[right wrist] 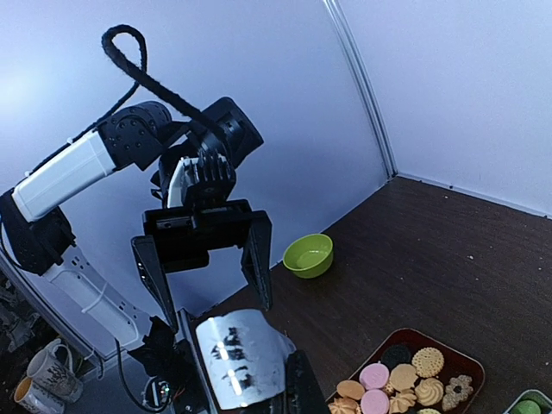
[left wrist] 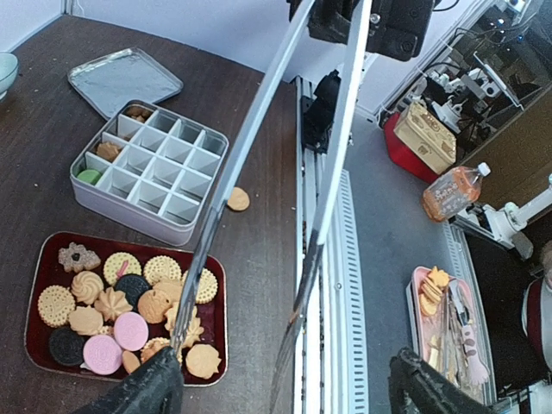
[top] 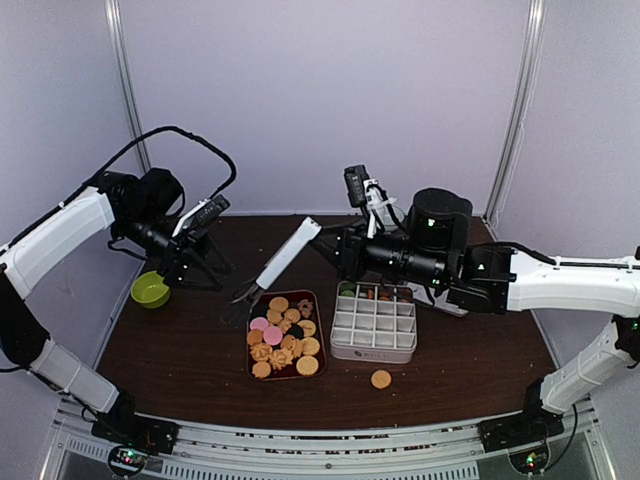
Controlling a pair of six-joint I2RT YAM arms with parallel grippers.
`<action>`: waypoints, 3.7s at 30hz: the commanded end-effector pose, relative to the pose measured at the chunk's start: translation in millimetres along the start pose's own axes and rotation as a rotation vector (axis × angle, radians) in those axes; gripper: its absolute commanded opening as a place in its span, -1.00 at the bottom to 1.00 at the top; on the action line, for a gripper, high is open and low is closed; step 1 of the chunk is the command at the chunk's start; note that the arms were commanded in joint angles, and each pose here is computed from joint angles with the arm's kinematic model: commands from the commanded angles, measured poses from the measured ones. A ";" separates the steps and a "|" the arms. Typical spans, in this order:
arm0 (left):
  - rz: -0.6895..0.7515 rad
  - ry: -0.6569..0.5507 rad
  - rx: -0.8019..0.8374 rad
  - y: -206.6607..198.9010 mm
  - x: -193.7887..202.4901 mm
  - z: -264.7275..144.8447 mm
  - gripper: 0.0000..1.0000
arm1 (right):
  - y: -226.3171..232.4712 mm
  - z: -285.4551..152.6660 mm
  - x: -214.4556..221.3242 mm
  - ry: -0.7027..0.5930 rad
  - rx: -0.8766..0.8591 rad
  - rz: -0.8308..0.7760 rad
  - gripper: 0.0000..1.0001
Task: Pack the cookies
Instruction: Pass from the right arm to the left, then pass from the left arm to the right, then pick up the fake cookies from the center of the board.
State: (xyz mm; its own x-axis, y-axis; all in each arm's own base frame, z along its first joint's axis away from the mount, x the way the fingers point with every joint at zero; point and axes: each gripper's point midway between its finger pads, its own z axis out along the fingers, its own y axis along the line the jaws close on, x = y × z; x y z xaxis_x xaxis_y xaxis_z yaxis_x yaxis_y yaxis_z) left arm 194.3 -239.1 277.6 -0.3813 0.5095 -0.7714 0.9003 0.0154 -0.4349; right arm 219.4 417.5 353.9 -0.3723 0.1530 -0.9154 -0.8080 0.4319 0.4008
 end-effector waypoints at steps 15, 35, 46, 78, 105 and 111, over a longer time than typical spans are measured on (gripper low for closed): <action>0.010 0.075 0.151 -19.6 26.2 25.4 -0.39 | 24.5 -6.8 -46.7 -0.120 -0.097 0.031 -1.00; 0.037 0.118 0.198 -31.2 14.8 22.9 -1.00 | 16.1 -19.0 -18.9 -0.012 -0.334 0.167 0.70; 0.027 0.121 0.194 -28.9 15.2 24.1 -1.00 | 33.7 -4.1 -27.9 0.045 -0.452 0.129 0.74; 0.034 0.154 0.220 -37.8 19.8 19.4 -1.00 | 58.1 30.5 4.5 0.211 -0.611 0.202 -0.08; 0.023 0.359 -0.500 48.9 28.3 -48.3 0.47 | -53.4 -85.9 56.9 0.413 0.262 -0.045 -0.44; 0.048 0.353 -0.786 72.2 18.4 -88.8 0.76 | -70.4 -129.9 74.1 0.447 0.454 -0.029 -0.45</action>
State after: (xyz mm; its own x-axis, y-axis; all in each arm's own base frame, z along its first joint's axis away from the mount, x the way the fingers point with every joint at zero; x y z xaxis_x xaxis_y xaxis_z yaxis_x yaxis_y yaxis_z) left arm 236.4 -176.0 253.8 -0.3476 0.7793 -0.5214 0.9261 0.3725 -0.0607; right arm 186.5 323.7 288.2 -0.5431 -0.1977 -0.8160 -0.7073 0.6314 0.3178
